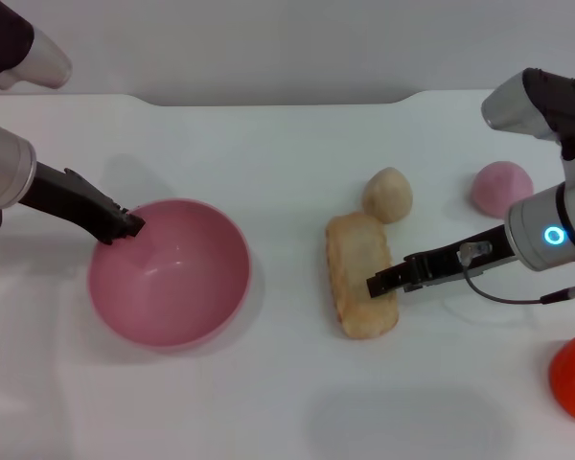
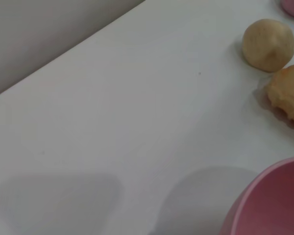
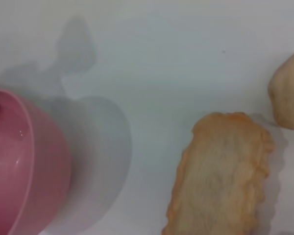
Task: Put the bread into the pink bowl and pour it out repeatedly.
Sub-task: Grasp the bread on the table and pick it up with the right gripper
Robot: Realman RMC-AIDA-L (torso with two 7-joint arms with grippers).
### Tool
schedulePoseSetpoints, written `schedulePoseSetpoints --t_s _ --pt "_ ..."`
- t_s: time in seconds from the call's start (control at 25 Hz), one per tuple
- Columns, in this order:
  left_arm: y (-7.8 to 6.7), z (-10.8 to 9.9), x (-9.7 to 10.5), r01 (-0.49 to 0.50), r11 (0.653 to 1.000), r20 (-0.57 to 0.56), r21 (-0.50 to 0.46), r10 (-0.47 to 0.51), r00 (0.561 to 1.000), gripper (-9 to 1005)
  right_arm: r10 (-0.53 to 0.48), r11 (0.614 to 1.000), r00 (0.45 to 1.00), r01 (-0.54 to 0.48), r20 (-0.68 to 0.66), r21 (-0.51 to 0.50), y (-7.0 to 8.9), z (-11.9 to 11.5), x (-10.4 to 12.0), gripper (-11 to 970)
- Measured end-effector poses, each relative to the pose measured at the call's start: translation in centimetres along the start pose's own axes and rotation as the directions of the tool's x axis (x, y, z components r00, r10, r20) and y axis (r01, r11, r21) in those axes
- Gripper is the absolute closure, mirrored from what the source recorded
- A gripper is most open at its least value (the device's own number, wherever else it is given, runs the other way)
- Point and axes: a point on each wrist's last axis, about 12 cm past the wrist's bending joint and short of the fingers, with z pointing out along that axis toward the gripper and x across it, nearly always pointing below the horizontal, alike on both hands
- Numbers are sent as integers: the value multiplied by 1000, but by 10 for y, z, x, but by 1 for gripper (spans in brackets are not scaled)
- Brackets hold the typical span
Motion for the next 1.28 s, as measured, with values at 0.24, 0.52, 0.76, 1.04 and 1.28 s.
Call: schedulePoseSetpoints --t_s 0.24,0.52,0.76,1.04,1.28 --pt "-2 2 2 -4 1000 -8 6 4 1000 945 9 1000 1000 -9 -10 -3 -1 5 3 514" --pt "-3 3 1 -11 1000 -11 6 11 1000 945 3 1000 1000 -3 -8 -1 0 8 4 518" --pt "-4 4 1 -15 1000 -14 9 15 1000 945 -4 1000 1000 4 -4 2 1 11 2 521" --pt "-5 4 0 -23 1000 -14 11 23 1000 944 -12 1000 1000 12 -16 2 5 18 -1 525" --pt "-4 4 -1 -29 1000 -12 8 29 1000 944 -46 999 999 46 -18 3 8 20 -3 528"
